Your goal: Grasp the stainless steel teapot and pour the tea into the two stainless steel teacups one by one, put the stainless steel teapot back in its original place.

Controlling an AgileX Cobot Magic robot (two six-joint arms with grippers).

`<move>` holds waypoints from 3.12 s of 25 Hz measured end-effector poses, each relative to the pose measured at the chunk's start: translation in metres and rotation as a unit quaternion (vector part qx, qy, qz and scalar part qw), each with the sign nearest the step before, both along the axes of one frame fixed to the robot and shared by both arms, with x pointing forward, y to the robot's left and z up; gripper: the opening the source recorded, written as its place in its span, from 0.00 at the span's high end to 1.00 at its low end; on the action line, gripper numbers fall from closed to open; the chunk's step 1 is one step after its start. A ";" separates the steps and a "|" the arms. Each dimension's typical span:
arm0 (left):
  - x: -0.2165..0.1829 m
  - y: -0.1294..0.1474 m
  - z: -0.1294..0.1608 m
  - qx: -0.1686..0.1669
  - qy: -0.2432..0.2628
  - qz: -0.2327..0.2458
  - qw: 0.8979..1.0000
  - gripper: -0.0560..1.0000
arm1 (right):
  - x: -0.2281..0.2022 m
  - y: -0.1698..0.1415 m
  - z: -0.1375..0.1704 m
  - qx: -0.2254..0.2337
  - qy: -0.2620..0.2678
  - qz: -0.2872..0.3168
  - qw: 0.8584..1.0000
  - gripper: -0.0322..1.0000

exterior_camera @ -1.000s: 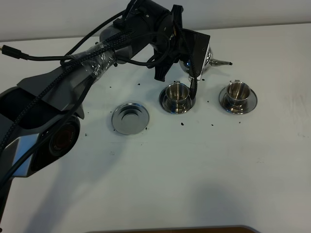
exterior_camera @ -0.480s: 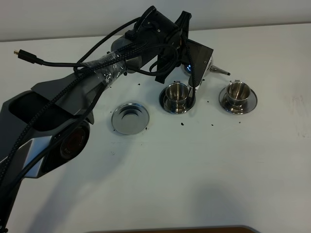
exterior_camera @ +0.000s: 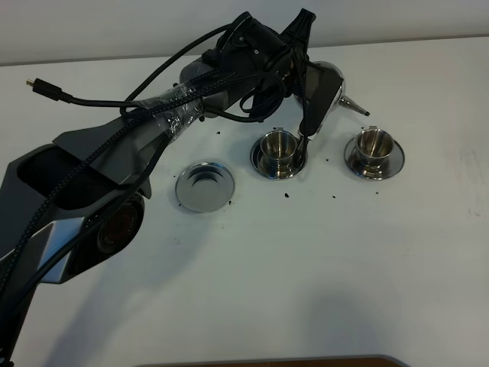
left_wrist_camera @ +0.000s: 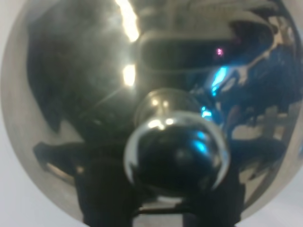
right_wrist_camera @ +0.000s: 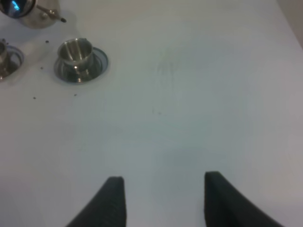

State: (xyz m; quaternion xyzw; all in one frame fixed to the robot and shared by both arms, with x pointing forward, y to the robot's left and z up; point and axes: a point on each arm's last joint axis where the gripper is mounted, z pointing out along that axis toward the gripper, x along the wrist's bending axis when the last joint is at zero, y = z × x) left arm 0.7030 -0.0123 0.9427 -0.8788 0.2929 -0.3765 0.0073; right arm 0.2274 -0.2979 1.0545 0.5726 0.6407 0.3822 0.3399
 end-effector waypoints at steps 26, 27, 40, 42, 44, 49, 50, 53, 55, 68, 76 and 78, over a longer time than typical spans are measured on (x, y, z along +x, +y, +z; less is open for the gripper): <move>0.000 -0.018 -0.012 0.006 -0.054 -0.063 0.996 0.71 | 0.000 0.000 0.000 0.000 0.000 0.000 1.000 0.60; 0.000 -0.020 -0.012 0.007 -0.056 -0.066 0.996 0.71 | 0.000 0.000 0.000 0.000 0.000 0.000 1.000 0.60; -0.001 -0.022 -0.012 0.033 -0.076 -0.091 0.992 0.71 | 0.000 0.000 0.000 0.000 0.000 0.000 1.000 0.60; 0.000 -0.022 -0.012 0.035 -0.079 -0.094 0.992 0.71 | 0.000 0.000 0.000 0.000 0.000 0.000 1.000 0.60; 0.000 -0.023 -0.011 0.034 -0.084 -0.098 0.991 0.71 | 0.000 0.000 0.000 0.000 0.000 0.000 1.000 0.60; 0.000 -0.024 -0.010 0.043 -0.093 -0.111 0.989 0.71 | 0.000 0.000 0.000 0.000 0.000 0.000 1.000 0.60; 0.000 -0.024 -0.010 0.047 -0.095 -0.115 0.988 0.71 | 0.000 0.000 0.000 0.000 0.000 0.000 1.000 0.60; 0.000 -0.024 -0.010 0.055 -0.099 -0.124 0.986 0.71 | 0.000 0.000 0.000 0.000 0.000 0.000 1.000 0.60; 0.000 -0.024 -0.010 0.056 -0.102 -0.127 0.985 0.71 | 0.000 0.000 0.000 0.000 0.000 0.000 1.000 0.60; 0.001 -0.028 -0.007 0.071 -0.129 -0.162 0.976 0.71 | 0.000 0.000 0.000 0.000 0.000 0.000 1.000 0.60; 0.001 -0.031 -0.004 0.079 -0.152 -0.185 0.968 0.71 | 0.000 0.000 0.000 0.000 0.000 0.000 1.000 0.60; 0.001 -0.031 -0.004 0.085 -0.156 -0.192 0.965 0.71 | 0.000 0.000 0.000 0.000 0.000 0.000 1.000 0.60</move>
